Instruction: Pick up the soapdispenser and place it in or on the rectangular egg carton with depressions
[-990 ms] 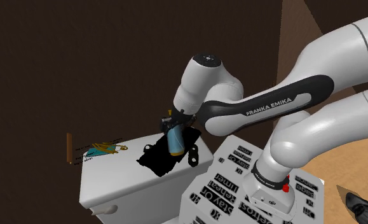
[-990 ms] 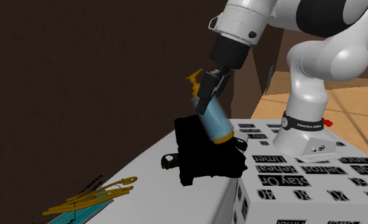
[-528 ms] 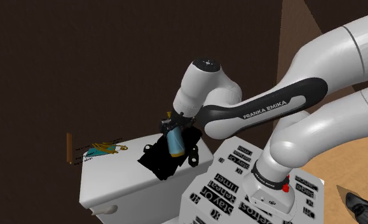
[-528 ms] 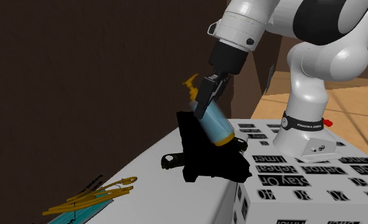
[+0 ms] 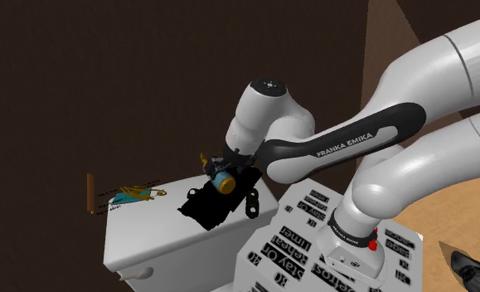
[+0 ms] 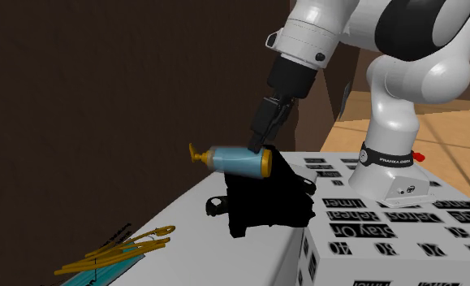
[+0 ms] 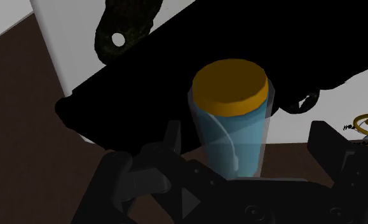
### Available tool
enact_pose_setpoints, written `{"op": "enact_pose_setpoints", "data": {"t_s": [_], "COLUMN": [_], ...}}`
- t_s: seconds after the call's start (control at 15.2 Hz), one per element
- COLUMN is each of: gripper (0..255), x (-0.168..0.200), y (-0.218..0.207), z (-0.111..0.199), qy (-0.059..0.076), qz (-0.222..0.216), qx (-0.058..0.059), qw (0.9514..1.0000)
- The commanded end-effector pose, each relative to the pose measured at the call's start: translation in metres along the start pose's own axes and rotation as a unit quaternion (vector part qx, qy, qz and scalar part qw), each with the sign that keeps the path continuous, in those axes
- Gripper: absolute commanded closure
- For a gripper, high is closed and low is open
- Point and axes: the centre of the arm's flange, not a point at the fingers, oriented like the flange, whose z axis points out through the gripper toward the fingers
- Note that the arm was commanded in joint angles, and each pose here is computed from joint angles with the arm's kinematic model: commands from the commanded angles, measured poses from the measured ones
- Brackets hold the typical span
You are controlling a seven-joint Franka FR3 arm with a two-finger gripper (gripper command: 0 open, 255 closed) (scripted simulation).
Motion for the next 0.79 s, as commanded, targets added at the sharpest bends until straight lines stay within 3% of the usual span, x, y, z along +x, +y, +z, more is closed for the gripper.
{"op": "enact_pose_setpoints", "data": {"t_s": [0.0,0.26,0.73], "gripper": [0,0,0], "x": [0.001,0.001,0.001], "y": [0.001,0.001,0.001], "z": [-0.001,-0.051,-0.051], "qy": [0.0,0.0,0.0], "qz": [0.0,0.0,0.0], "qx": [0.0,0.0,0.0], "qw": [1.0,1.0,1.0]}}
